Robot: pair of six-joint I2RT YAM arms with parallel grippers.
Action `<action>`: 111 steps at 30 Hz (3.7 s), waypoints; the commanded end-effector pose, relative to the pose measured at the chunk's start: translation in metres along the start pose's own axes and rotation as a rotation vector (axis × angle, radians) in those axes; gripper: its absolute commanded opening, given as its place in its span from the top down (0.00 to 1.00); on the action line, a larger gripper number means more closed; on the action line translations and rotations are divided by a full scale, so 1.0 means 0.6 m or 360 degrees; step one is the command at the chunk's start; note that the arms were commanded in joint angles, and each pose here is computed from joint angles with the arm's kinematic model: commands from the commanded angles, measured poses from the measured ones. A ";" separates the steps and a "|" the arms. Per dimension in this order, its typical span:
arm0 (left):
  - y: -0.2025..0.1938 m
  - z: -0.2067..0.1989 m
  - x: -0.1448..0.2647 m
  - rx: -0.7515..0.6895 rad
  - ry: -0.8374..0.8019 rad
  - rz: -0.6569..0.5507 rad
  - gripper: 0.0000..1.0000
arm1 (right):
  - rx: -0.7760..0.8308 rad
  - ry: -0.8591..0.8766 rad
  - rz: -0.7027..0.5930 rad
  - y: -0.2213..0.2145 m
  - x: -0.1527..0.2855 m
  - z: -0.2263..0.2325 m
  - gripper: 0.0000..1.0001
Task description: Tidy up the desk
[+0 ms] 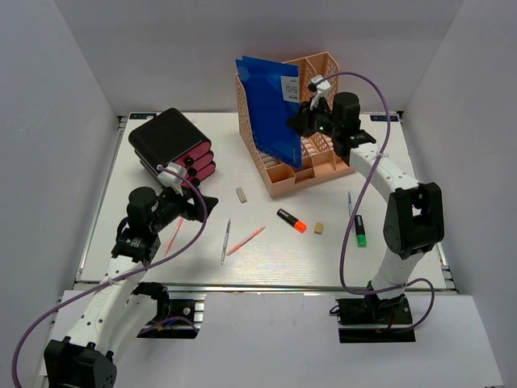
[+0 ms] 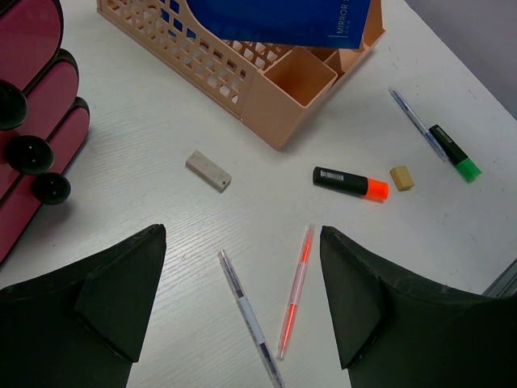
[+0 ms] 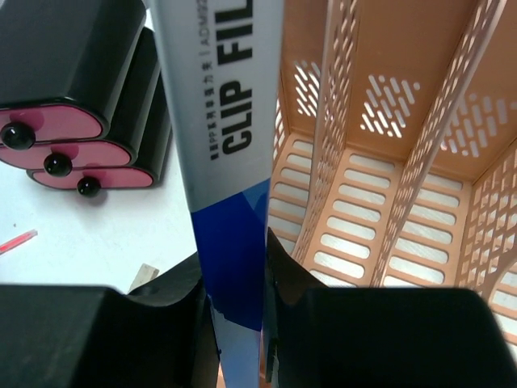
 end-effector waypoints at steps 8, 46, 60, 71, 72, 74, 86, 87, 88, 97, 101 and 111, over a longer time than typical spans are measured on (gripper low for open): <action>0.005 -0.005 0.004 -0.0019 -0.0042 -0.0052 0.14 | 0.0214 0.0134 -0.0543 0.124 0.022 0.070 1.00; -0.002 -0.003 -0.005 -0.0007 -0.0075 -0.0016 0.14 | 0.0178 0.0118 -0.0888 0.080 -0.069 0.046 1.00; -0.003 -0.004 -0.006 0.0002 -0.0080 -0.0011 0.14 | 0.0167 0.0023 -0.0916 0.053 -0.069 0.064 1.00; -0.007 -0.002 -0.009 0.0008 -0.0075 0.0006 0.14 | 0.0186 -0.0014 -0.0997 0.060 -0.082 0.072 1.00; -0.007 -0.001 -0.010 0.0006 -0.0075 0.0006 0.14 | 0.0172 -0.0032 -0.1019 0.062 -0.084 0.073 1.00; -0.007 -0.001 -0.010 0.0009 -0.0073 0.0008 0.14 | 0.0160 -0.0049 -0.1040 0.065 -0.088 0.073 1.00; -0.009 -0.001 -0.012 0.0011 -0.0082 0.0017 0.14 | 0.0141 -0.0059 -0.1097 0.073 -0.096 0.081 1.00; -0.009 -0.001 -0.012 0.0014 -0.0082 0.0017 0.14 | 0.0143 -0.0067 -0.1107 0.074 -0.096 0.081 1.00; -0.009 -0.001 -0.012 0.0010 -0.0085 0.0015 0.14 | 0.0143 -0.0066 -0.1109 0.073 -0.096 0.082 1.00; -0.011 -0.002 -0.011 0.0018 -0.0082 0.0021 0.14 | 0.0178 -0.0064 -0.1032 0.039 -0.101 0.074 1.00; -0.009 -0.002 -0.012 0.0016 -0.0087 0.0017 0.14 | 0.0202 -0.0071 -0.1049 0.035 -0.093 0.074 1.00; -0.009 -0.003 -0.011 0.0019 -0.0090 0.0013 0.14 | 0.0243 -0.0061 -0.1252 0.096 -0.067 0.095 1.00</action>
Point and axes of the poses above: each gripper's point midway between its finger pads, its own x axis back along the fingers, its own z axis along the line the jaws close on, y = z × x, the point moved 8 cm from there along x, back along the fingers, and after that the axes turned 9 degrees about -x, right-handed, at the moved point
